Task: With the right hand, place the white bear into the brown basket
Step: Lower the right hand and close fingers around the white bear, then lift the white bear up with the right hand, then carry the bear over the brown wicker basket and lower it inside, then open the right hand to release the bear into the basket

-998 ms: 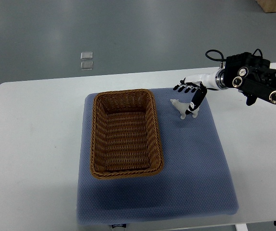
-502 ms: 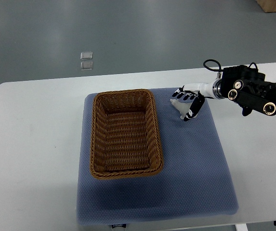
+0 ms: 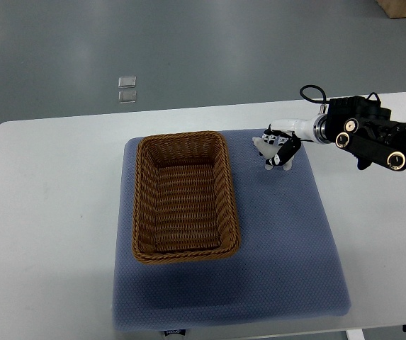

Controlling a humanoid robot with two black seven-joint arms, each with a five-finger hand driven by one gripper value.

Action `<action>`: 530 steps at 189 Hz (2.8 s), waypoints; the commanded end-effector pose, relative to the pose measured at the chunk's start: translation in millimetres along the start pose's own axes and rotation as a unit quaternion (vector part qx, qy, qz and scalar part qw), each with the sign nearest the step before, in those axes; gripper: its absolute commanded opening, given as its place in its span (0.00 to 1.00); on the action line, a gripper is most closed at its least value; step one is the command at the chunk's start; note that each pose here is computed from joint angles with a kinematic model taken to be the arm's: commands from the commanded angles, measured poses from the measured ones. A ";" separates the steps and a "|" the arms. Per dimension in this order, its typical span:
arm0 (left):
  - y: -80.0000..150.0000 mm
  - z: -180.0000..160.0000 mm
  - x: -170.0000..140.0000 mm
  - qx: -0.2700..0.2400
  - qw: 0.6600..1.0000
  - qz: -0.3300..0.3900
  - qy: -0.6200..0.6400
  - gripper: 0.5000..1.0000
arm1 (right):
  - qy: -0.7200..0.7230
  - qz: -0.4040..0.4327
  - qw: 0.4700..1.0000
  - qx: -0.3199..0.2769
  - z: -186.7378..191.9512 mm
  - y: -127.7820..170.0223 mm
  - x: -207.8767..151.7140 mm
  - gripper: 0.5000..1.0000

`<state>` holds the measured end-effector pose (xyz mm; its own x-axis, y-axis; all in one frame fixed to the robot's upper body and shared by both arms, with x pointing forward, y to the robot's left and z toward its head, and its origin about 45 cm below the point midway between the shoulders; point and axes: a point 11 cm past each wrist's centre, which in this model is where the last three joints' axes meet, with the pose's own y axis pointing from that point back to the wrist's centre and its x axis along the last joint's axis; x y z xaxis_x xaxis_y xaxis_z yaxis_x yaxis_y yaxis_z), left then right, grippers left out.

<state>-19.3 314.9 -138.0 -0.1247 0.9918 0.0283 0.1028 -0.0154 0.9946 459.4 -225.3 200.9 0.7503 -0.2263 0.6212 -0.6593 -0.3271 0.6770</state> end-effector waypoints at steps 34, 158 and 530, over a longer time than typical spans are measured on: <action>0.0 0.0 0.0 0.000 1.000 0.000 0.000 1.00 | 0.030 0.031 0.999 0.025 -21.2 43.2 63.0 0.00; 0.0 0.0 0.0 0.000 1.000 0.000 0.000 1.00 | 0.094 0.070 0.984 0.135 -132.2 117.8 126.5 0.00; 0.0 -0.3 2.6 0.001 1.000 0.004 0.001 1.00 | 0.031 -0.016 0.985 0.170 -181.5 -15.9 -37.5 0.80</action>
<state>-19.9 317.5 -137.9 -0.1251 0.9915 0.0358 0.1056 -0.0226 0.9942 416.1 -33.7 214.6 0.7861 -0.1214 0.6061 -0.5326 -0.6307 0.5644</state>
